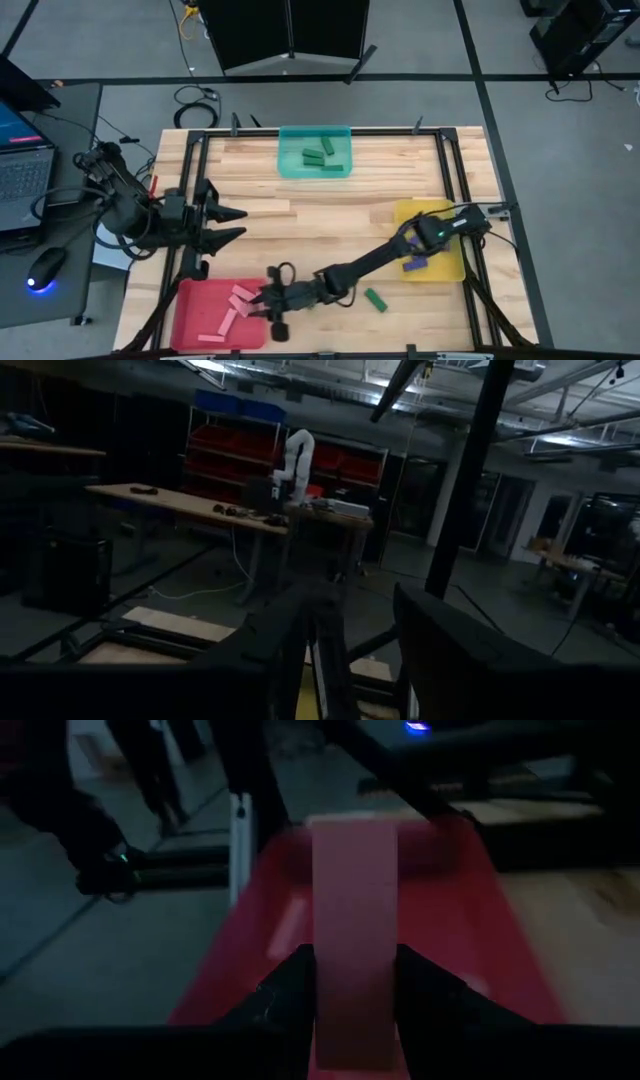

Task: Sort blocks
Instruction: Put the pink block into the red bin, then put the green block into the blue bin

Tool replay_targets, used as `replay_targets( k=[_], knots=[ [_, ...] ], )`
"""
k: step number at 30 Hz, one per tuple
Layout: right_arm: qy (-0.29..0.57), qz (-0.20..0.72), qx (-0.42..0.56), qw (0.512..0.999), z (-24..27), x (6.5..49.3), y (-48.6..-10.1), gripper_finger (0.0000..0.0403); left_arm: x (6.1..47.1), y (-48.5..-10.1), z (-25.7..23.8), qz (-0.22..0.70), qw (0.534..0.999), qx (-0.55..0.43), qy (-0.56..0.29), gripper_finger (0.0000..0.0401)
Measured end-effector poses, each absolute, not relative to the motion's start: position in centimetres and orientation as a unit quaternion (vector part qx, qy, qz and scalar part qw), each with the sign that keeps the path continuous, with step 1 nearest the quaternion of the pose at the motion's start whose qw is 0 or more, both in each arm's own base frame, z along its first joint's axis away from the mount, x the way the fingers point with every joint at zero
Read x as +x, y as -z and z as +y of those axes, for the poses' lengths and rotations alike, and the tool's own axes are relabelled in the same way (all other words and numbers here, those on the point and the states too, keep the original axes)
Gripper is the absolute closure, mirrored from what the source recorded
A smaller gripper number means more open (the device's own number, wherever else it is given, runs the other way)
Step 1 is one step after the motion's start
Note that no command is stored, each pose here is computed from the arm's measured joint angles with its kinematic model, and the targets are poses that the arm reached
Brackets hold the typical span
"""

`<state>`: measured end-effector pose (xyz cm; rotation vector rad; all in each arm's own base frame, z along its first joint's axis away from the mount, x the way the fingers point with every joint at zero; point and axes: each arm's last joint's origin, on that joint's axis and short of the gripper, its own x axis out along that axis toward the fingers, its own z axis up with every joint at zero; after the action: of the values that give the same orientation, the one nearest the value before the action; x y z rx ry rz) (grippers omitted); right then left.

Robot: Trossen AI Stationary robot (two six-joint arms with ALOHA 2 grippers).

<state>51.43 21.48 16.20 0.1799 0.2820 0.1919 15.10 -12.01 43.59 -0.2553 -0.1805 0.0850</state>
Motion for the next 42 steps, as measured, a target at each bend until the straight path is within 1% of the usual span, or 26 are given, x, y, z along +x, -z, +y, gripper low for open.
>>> replay_targets(
  k=[3,6,7,8,11,13,15,17,19,23,26,30,32,37,42],
  knots=[
    [-0.116,0.131,0.1,0.98,22.0,53.6,-15.6,0.0288,15.1,-43.6,-12.0,-0.089,0.987,-0.128,-0.042,0.0243],
    [-0.134,0.142,0.1,0.976,22.4,54.9,-14.8,0.0287,15.1,-43.5,-12.0,-0.088,0.987,-0.131,-0.042,0.0243],
    [-0.137,0.147,0.1,0.975,22.5,55.1,-14.7,0.0277,15.1,-43.5,-12.0,-0.088,0.986,-0.133,-0.042,0.0243],
    [-0.137,0.154,0.096,0.974,22.6,55.2,-14.7,0.0255,15.1,-43.5,-12.0,-0.086,0.986,-0.134,-0.042,0.0243],
    [-0.14,0.155,0.084,0.974,22.5,55.4,-15.5,0.016,15.2,-43.3,-12.1,-0.077,0.988,-0.13,-0.041,0.0243],
    [-0.142,0.147,0.075,0.976,22.2,55.3,-16.6,0.0105,15.2,-43.0,-12.1,-0.068,0.989,-0.128,-0.041,0.0243],
    [-0.142,0.135,0.068,0.978,21.7,55.1,-17.5,0.007,15.3,-42.7,-12.2,-0.055,0.99,-0.125,-0.043,0.0243],
    [-0.142,0.121,0.057,0.981,21.2,54.7,-18.3,0.0057,15.3,-42.3,-12.2,-0.042,0.99,-0.125,-0.043,0.0243],
    [-0.136,0.105,0.048,0.984,20.5,54.0,-19.0,0.006,15.3,-41.9,-12.2,-0.028,0.991,-0.123,-0.045,0.0243],
    [-0.111,0.071,0.051,0.99,17.9,51.1,-20.0,0.0092,15.8,-40.6,-12.6,0.011,0.992,-0.108,-0.071,0.0243],
    [-0.057,0.066,0.05,0.995,15.5,46.9,-19.8,0.0115,16.5,-38.9,-13.0,0.06,0.992,-0.073,-0.084,0.0243],
    [0.03,0.07,0.038,0.996,12.9,39.9,-20.4,0.0131,19.4,-35.9,-13.5,0.135,0.985,-0.03,-0.107,0.0243],
    [0.059,0.066,0.042,0.995,11.9,36.3,-21.2,0.0133,21.4,-34.1,-13.6,0.185,0.979,-0.016,-0.088,0.0243],
    [0.123,0.035,0.051,0.99,10.0,28.5,-23.2,0.0133,26.5,-28.8,-14.0,0.32,0.947,-0.006,0.007,0.0237],
    [0.154,-0.007,0.05,0.987,9.0,22.7,-24.6,0.0133,29.6,-24.1,-14.8,0.421,0.903,0.037,0.075,0.0207]
  ],
)
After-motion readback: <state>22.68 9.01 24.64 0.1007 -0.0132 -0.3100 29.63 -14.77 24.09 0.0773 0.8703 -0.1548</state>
